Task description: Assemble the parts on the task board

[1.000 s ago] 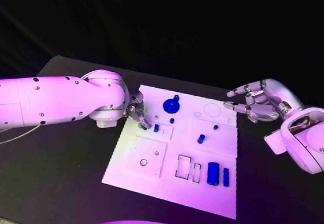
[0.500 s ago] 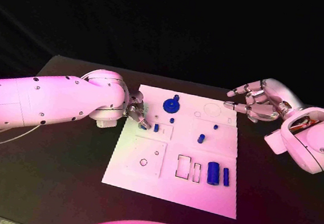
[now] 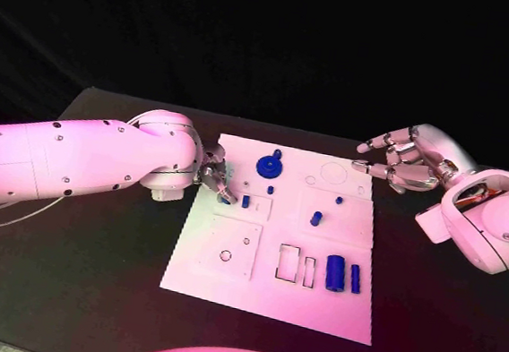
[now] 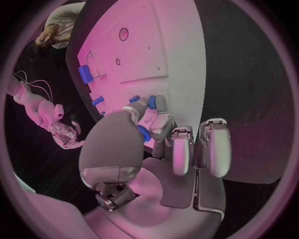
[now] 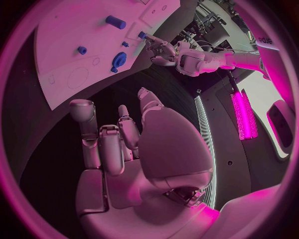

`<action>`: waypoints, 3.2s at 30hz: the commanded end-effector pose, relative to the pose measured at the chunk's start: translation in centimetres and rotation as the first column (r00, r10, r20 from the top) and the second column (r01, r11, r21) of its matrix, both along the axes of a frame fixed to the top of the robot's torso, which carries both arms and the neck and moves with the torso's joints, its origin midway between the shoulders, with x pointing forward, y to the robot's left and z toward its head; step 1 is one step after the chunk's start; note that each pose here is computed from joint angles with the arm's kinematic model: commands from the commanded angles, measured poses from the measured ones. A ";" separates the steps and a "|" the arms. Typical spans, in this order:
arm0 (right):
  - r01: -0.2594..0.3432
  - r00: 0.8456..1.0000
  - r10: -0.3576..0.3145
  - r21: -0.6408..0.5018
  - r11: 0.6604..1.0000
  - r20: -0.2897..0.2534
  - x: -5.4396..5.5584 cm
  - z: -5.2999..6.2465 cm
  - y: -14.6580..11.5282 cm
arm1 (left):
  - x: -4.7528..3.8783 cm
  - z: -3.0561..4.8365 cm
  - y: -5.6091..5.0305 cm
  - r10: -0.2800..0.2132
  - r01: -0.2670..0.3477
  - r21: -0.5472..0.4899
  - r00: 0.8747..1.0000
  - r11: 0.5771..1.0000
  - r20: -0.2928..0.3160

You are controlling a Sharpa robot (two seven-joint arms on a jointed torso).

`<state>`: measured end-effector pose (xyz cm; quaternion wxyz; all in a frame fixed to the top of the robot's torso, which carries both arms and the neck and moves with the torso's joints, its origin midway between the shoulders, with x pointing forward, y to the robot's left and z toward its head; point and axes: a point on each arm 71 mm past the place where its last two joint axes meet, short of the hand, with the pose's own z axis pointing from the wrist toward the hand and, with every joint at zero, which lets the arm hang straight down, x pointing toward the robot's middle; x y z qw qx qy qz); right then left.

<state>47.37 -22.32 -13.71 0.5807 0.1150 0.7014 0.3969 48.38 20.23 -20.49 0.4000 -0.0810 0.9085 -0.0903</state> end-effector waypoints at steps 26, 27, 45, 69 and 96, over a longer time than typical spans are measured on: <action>-0.012 1.000 0.012 -0.005 1.000 0.005 -0.1 0.0 0.0 | 0.03 -0.09 0.2 0.029 -0.029 0.015 0.999 0.999 -0.013; -0.012 1.000 0.012 -0.005 1.000 0.005 -0.1 0.0 0.0 | 0.03 -0.09 0.2 0.031 -0.030 0.013 0.999 0.999 -0.013; -0.008 1.000 0.008 -0.006 1.000 0.006 0.1 0.0 -0.1 | -0.04 1.91 1.1 0.106 -0.102 -0.124 0.994 0.987 0.027; -0.017 0.999 0.018 -0.010 1.000 0.034 0.1 -0.2 -0.1 | -0.82 3.06 -4.6 -0.173 0.374 -0.214 0.769 0.902 0.616; -0.028 0.998 0.028 -0.001 1.000 0.055 0.0 0.0 0.1 | -0.25 0.08 -7.6 -0.387 0.438 0.049 0.730 0.898 0.564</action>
